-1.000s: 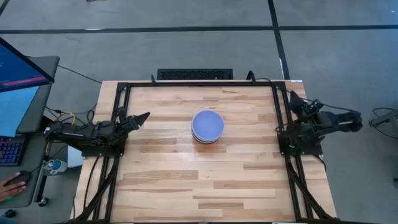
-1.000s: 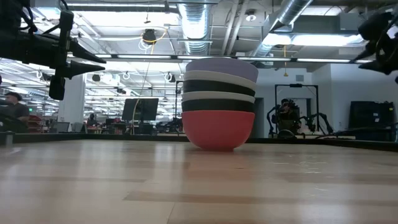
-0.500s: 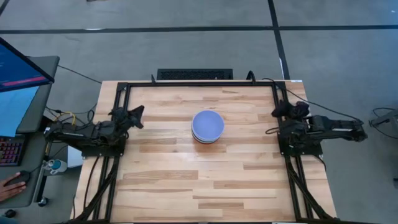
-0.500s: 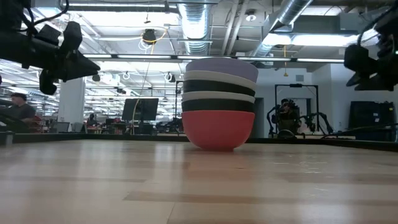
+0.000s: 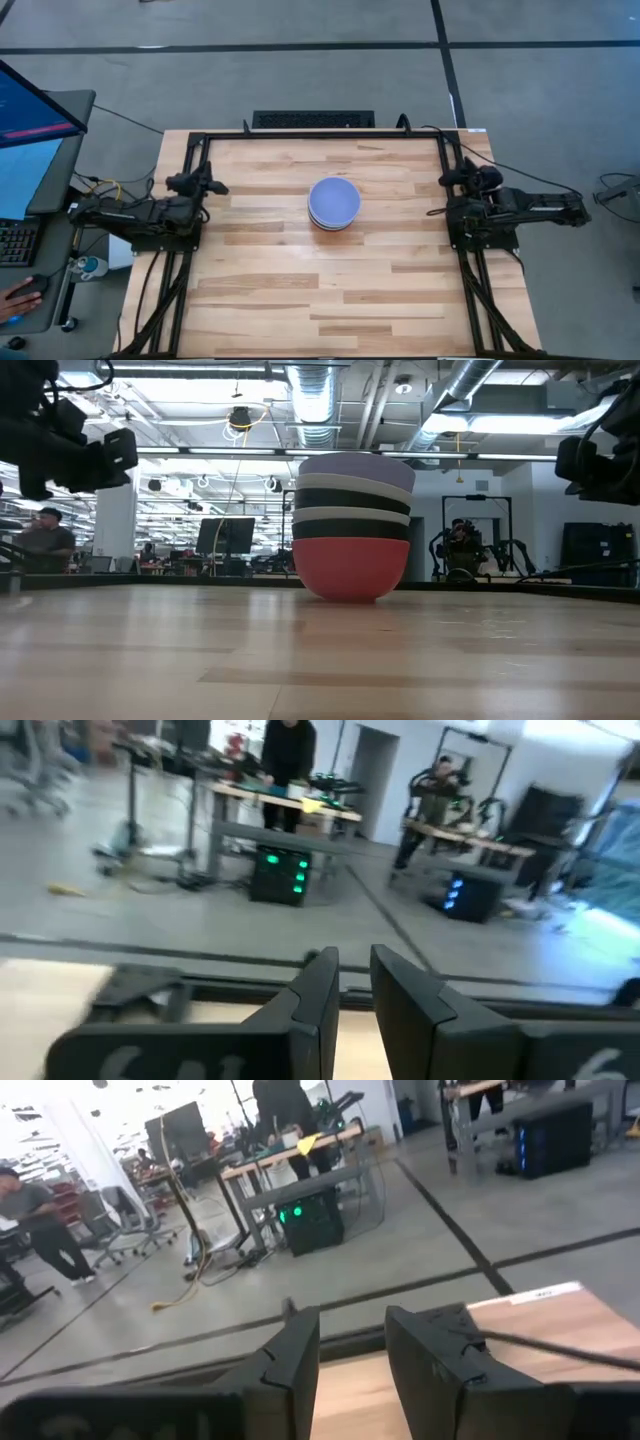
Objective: Nest bowls inside each other
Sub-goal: Return to Home Position
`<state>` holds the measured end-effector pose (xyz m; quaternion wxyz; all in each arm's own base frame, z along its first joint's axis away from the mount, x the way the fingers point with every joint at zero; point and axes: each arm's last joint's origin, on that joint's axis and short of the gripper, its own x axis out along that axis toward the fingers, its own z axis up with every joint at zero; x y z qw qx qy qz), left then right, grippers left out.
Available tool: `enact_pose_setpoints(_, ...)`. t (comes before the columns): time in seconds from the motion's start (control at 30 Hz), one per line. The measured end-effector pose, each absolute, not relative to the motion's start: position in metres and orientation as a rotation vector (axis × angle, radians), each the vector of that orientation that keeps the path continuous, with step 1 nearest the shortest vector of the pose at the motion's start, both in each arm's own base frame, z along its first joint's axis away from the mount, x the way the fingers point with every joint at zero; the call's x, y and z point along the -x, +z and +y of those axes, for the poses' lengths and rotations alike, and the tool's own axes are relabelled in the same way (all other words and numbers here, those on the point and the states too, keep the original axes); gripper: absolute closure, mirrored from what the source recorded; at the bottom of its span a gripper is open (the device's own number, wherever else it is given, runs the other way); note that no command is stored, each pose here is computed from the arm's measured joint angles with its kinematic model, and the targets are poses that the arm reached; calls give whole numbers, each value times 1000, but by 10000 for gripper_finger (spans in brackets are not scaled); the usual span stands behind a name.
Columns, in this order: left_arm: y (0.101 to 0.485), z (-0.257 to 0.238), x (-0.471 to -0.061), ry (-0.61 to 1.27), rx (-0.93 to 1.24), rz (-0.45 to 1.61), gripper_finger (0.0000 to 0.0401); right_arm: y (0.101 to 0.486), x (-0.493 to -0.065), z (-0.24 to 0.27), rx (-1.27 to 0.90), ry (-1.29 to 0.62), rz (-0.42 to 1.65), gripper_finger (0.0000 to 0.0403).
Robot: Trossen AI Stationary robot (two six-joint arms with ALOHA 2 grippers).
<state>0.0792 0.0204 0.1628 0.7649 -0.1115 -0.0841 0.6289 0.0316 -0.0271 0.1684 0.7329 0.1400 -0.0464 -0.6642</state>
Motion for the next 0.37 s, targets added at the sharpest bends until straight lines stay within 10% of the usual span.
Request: enact_pose_setpoints(0.37,162,20,-80,1317,146,-82,348,168,-33,-27,-321,-1451,-86,266)
